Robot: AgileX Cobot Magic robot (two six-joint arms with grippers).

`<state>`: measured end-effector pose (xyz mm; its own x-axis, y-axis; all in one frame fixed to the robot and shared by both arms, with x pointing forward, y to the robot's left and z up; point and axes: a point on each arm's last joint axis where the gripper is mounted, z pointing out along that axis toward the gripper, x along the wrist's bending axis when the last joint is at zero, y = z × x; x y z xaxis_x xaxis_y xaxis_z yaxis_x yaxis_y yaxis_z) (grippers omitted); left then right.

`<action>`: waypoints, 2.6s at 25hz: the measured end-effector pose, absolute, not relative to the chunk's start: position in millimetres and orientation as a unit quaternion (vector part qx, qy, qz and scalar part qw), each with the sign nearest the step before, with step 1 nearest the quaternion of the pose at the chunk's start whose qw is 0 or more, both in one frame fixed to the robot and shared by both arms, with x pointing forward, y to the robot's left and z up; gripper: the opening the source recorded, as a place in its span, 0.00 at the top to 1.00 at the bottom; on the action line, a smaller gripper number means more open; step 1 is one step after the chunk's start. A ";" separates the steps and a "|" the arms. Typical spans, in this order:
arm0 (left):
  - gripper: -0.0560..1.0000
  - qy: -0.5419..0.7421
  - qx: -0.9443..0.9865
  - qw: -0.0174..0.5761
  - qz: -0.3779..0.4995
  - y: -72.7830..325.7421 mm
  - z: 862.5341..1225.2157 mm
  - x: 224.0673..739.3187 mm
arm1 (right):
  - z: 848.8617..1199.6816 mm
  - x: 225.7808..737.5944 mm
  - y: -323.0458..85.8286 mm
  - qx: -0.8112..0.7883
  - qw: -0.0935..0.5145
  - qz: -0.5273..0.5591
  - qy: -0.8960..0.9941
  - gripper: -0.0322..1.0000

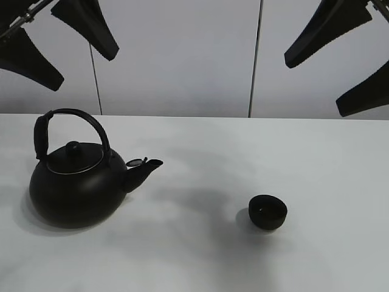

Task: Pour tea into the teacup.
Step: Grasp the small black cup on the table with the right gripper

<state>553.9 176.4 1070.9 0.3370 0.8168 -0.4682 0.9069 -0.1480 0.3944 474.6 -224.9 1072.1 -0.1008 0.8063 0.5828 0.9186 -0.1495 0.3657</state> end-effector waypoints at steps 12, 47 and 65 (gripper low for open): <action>0.33 0.571 0.754 0.316 -0.072 176.3 1070.9 553.9 | 1073.7 473.0 -224.0 -0.645 0.077 -0.360 -0.670 0.45; 0.33 0.572 0.753 0.317 -0.070 176.3 1071.0 554.3 | 992.0 540.7 -151.1 -0.558 -0.035 -0.087 -0.825 0.42; 0.33 0.572 0.752 0.321 -0.065 176.1 1071.3 555.2 | 935.7 559.4 -144.1 -0.543 -0.027 -0.052 -0.837 0.41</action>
